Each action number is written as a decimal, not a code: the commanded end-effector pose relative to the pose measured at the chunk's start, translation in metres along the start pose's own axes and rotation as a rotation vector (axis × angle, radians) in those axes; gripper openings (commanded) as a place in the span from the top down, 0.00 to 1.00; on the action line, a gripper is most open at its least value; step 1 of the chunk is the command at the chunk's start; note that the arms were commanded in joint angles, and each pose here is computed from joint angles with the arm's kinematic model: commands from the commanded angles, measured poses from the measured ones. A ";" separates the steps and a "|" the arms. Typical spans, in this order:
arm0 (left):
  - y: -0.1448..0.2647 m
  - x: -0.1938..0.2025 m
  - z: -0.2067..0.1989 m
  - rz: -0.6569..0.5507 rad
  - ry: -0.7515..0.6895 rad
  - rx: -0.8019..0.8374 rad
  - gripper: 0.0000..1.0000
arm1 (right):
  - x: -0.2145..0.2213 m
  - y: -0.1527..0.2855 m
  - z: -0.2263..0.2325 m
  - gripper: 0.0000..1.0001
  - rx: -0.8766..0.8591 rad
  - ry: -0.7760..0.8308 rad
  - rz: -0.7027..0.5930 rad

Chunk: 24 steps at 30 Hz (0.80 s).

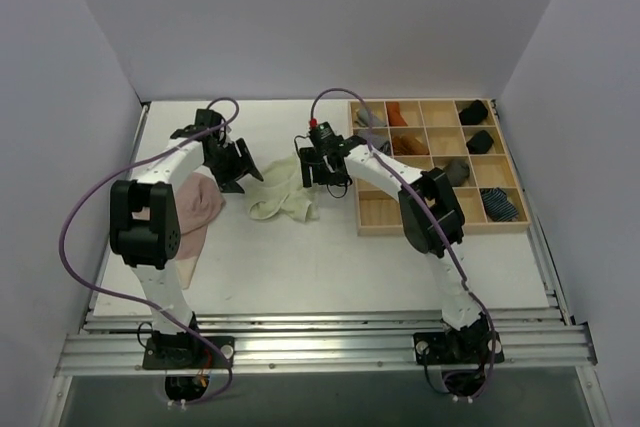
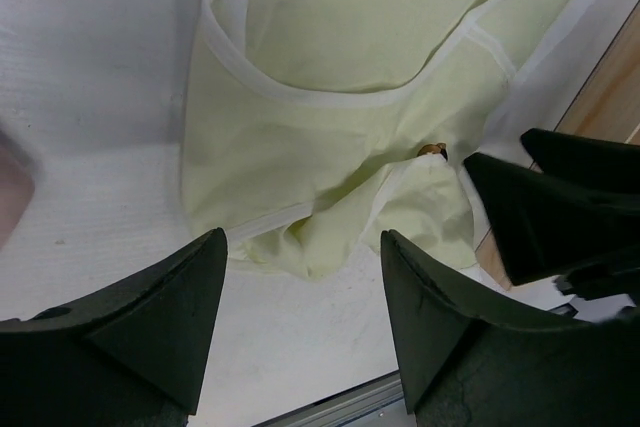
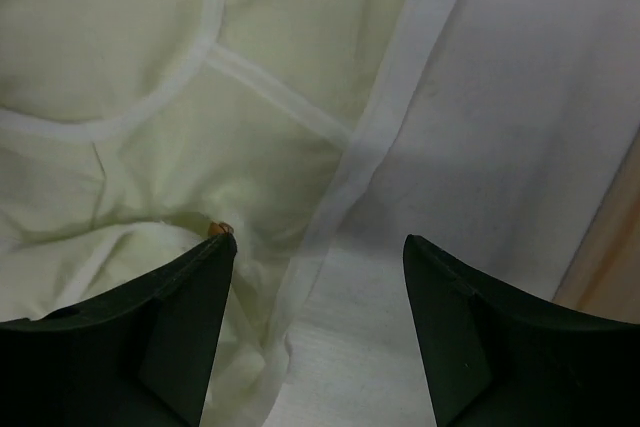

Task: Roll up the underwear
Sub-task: Flatten the underwear

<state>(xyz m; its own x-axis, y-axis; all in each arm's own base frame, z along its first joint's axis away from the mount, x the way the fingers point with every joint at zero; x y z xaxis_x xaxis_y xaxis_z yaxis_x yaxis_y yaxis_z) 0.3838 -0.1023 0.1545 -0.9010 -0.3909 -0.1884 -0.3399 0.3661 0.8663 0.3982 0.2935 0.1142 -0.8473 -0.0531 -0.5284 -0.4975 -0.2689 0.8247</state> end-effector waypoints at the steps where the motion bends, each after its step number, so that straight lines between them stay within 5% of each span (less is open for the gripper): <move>1: -0.006 -0.002 0.001 -0.013 -0.035 0.023 0.29 | 0.012 0.029 0.014 0.36 -0.101 0.070 -0.007; 24: -0.039 0.032 0.033 0.117 -0.017 -0.115 0.39 | 0.085 0.056 0.041 0.43 -0.314 0.198 0.063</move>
<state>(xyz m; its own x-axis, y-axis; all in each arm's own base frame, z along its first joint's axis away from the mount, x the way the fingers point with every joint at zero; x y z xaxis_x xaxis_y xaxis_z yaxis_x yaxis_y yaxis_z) 0.3566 -0.0980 0.1039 -0.9315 -0.3557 -0.0764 -0.1933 0.3059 0.9322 0.3029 0.3091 0.1036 -0.8373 -0.2323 -0.4950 -0.3393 -0.4892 0.8035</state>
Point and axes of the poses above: each gripper's point midway between its finger pads, its own y axis back along the fingers, its own z axis along the line the jaws close on, x = y × z, the point moved 8 cm from there along y, back along the fingers, and after that the axes turned 2 degrees about -y, right-handed, at the moved point
